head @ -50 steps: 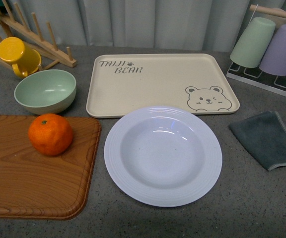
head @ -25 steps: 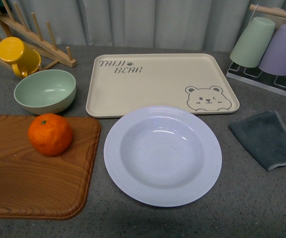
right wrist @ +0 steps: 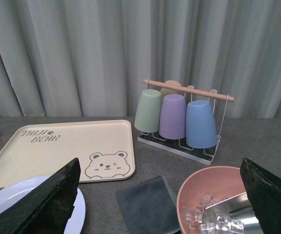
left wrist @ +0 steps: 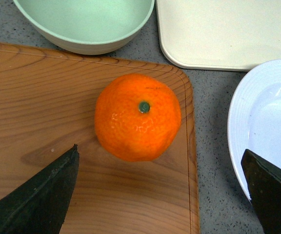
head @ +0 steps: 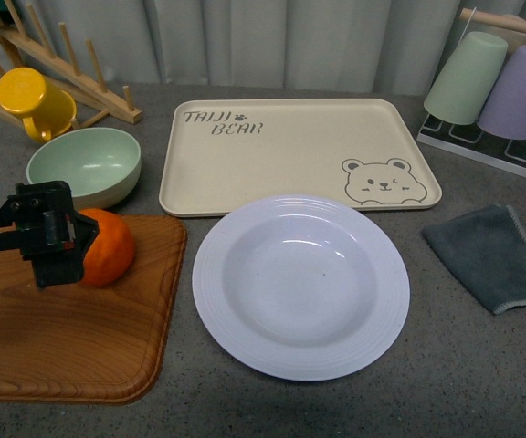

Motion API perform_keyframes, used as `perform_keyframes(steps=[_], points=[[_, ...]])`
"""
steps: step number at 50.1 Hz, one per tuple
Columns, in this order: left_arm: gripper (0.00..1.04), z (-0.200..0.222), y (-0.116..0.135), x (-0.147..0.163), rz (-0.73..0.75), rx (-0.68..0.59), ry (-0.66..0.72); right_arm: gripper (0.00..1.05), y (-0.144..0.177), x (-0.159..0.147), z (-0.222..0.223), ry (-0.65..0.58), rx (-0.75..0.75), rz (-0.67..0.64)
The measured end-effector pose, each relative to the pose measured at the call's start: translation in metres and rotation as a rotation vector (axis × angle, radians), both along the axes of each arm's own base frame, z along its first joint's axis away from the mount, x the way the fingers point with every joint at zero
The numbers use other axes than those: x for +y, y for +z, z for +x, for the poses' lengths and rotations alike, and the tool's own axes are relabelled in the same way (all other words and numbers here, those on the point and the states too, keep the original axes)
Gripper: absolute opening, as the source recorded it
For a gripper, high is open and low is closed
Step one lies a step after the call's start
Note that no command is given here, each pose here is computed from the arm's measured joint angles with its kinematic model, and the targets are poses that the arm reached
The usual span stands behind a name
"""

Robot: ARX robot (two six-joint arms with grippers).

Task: Place orange and plate with both arms

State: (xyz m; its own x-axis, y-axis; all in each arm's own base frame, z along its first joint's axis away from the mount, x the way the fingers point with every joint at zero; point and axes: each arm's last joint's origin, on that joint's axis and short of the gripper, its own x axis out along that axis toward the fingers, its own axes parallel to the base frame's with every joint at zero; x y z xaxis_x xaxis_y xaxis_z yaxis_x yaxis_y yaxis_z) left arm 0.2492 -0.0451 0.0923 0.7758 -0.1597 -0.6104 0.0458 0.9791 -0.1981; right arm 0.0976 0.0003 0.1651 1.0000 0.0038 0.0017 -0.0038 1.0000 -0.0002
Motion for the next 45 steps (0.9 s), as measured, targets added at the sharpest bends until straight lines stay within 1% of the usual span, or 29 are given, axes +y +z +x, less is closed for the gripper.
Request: perform_keyframes(steps=[8, 20, 38, 40, 45], points=[[0.98, 0.015, -0.011, -0.002, 0.011, 0.019, -0.010, 0.96, 0.000, 0.000, 0.000, 0.000, 0.000, 0.000], [0.98, 0.034, -0.018, 0.002, 0.008, 0.033, -0.027, 0.96, 0.000, 0.000, 0.000, 0.000, 0.000, 0.000], [0.98, 0.050, -0.036, 0.004, 0.002, 0.085, -0.042, 0.96, 0.000, 0.000, 0.000, 0.000, 0.000, 0.000], [0.97, 0.052, -0.037, 0.004, 0.003, 0.086, -0.042, 0.96, 0.000, 0.000, 0.000, 0.000, 0.000, 0.000], [0.81, 0.055, -0.040, 0.005, 0.005, 0.093, -0.038, 0.96, 0.000, 0.000, 0.000, 0.000, 0.000, 0.000]])
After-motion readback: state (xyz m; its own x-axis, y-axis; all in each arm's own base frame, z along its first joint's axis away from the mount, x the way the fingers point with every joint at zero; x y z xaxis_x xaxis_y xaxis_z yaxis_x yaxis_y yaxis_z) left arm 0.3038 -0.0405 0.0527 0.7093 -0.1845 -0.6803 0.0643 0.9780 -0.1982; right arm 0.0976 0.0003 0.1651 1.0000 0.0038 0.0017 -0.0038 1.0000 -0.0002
